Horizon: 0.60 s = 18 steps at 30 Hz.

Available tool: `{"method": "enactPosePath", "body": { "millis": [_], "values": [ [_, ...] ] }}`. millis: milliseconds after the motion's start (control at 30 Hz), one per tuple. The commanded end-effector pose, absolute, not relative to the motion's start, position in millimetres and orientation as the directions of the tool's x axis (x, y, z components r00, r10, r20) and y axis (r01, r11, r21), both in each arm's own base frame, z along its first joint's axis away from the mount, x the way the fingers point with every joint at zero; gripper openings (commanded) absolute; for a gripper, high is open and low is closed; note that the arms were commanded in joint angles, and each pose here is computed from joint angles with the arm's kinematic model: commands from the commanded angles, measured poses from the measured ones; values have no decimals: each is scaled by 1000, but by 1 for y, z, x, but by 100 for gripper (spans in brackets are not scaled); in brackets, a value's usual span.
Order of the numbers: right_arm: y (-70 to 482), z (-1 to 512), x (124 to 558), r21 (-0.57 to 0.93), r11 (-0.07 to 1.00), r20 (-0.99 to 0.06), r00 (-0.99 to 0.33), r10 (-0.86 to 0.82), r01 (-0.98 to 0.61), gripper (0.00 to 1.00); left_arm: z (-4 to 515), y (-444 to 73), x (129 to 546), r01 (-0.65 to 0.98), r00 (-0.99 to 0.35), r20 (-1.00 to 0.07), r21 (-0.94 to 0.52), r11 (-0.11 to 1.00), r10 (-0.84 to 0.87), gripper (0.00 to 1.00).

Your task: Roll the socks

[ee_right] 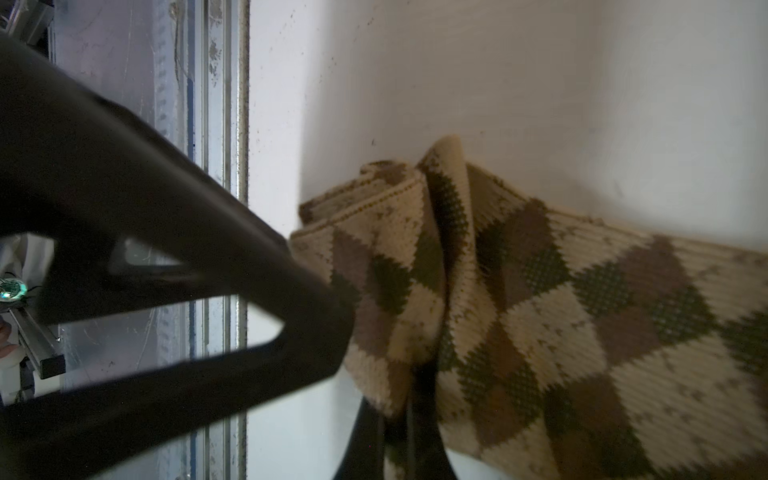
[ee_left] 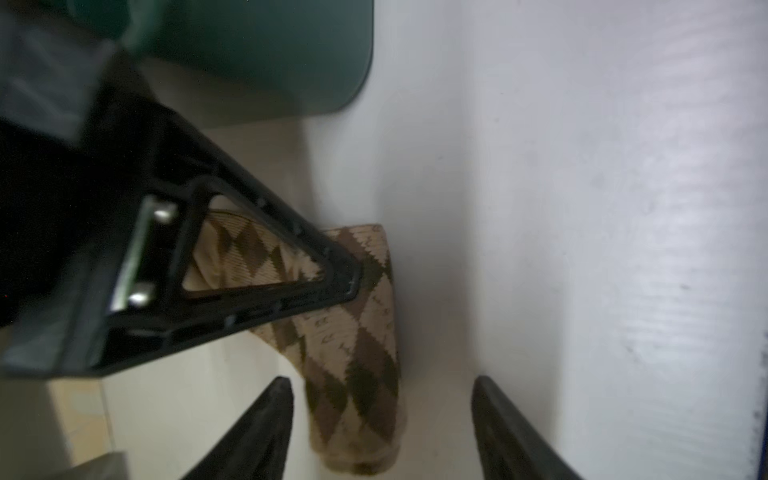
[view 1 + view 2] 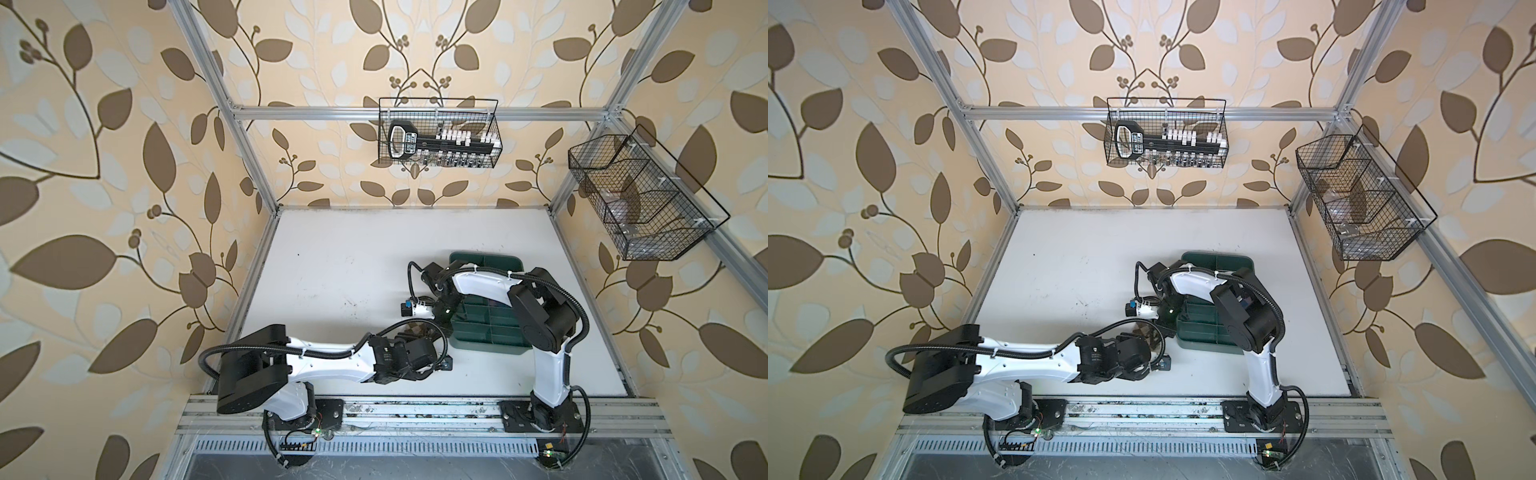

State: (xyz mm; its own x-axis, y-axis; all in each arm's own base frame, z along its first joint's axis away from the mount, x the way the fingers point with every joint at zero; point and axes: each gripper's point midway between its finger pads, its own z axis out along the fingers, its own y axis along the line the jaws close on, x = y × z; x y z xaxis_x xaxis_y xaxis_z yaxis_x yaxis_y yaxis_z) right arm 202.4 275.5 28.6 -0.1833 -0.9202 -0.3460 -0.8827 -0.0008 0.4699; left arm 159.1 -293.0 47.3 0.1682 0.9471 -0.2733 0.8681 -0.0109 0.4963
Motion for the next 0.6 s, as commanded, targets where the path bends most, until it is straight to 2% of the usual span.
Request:
{"method": "enactPosePath", "body": {
  "millis": [0,167,267,400,567],
  "values": [
    [269,23,204,464,3,-315,-168,-934,-886,0,47,-303,173,869,124,-295,493,40,947,54],
    [274,34,207,441,-15,-361,-162,-918,-897,0,37,-285,187,898,14,-250,429,98,968,18],
    [278,47,217,376,-21,-412,-147,-899,-927,4,40,-270,188,913,-66,-202,384,141,977,1],
    [274,61,234,287,26,-439,-156,-885,-958,10,42,-256,175,930,-108,-213,324,175,971,0],
    [270,84,250,209,69,-499,-167,-850,-976,18,36,-254,164,950,-113,-199,265,164,973,0]
  ]
}}
